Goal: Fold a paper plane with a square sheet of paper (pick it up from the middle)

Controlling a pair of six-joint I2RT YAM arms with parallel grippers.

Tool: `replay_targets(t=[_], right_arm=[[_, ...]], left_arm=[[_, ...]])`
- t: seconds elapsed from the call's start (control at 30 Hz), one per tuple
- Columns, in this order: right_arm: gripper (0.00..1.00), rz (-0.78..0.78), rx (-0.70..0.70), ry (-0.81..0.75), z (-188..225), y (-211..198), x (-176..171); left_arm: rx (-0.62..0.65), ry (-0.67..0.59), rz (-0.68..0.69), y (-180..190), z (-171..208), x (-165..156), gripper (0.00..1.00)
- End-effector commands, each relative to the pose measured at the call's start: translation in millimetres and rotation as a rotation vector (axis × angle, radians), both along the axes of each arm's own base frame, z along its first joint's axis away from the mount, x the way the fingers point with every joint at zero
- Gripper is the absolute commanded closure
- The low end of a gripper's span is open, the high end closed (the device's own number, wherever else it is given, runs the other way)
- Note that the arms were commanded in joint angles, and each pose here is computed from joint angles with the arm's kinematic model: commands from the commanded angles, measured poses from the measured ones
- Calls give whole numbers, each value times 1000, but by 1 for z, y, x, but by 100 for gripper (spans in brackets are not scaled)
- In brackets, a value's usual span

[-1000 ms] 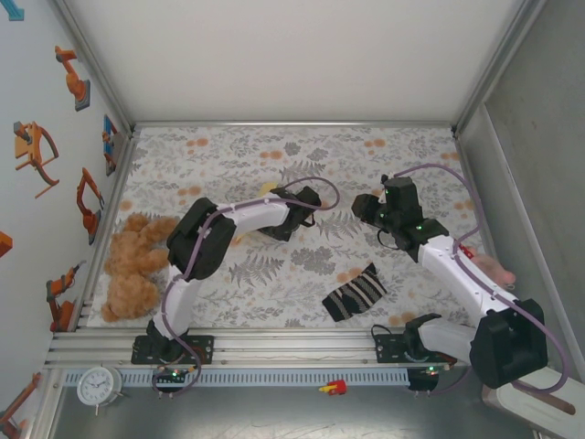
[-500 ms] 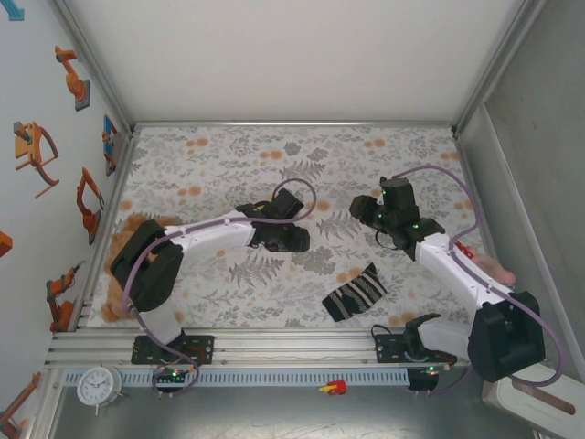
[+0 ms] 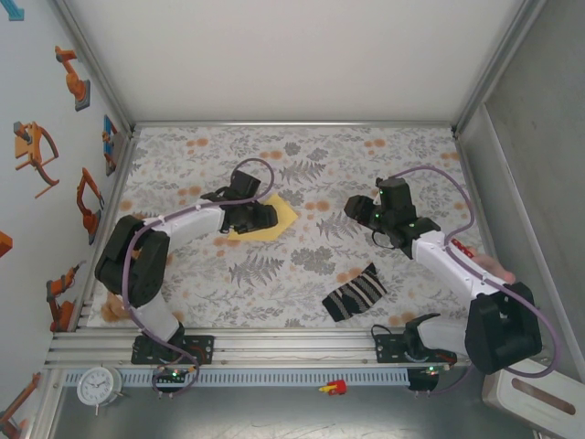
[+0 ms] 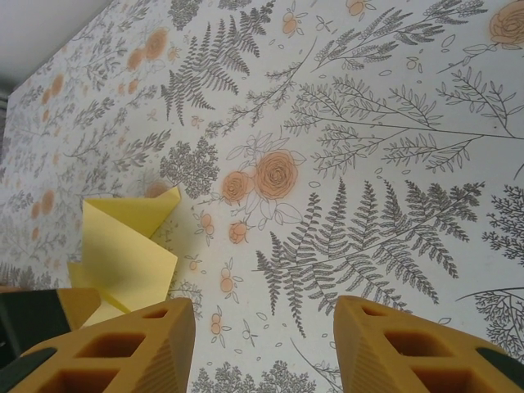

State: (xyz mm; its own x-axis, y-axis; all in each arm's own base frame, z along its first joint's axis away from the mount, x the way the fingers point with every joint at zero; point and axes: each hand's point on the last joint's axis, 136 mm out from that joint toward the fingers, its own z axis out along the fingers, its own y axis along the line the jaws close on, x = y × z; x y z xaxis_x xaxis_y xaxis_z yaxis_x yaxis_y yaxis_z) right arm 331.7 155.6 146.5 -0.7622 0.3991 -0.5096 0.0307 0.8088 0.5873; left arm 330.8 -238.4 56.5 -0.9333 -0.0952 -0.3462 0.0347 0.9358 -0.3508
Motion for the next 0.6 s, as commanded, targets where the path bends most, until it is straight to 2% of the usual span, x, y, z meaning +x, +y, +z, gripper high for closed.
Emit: replay_targets(t=[0.0,0.3,0.57], right_arm=[[53,-7,23,-4,-1,1,3],[53,1,24,16,-7,2,1],[53,17,42,36,-13,7,2]], left_arm=[[-20,-22,-17,2,-4,11,35],[-44,-12,41,12,-13,33,34],[-159,68,132,17,-21,43,34]])
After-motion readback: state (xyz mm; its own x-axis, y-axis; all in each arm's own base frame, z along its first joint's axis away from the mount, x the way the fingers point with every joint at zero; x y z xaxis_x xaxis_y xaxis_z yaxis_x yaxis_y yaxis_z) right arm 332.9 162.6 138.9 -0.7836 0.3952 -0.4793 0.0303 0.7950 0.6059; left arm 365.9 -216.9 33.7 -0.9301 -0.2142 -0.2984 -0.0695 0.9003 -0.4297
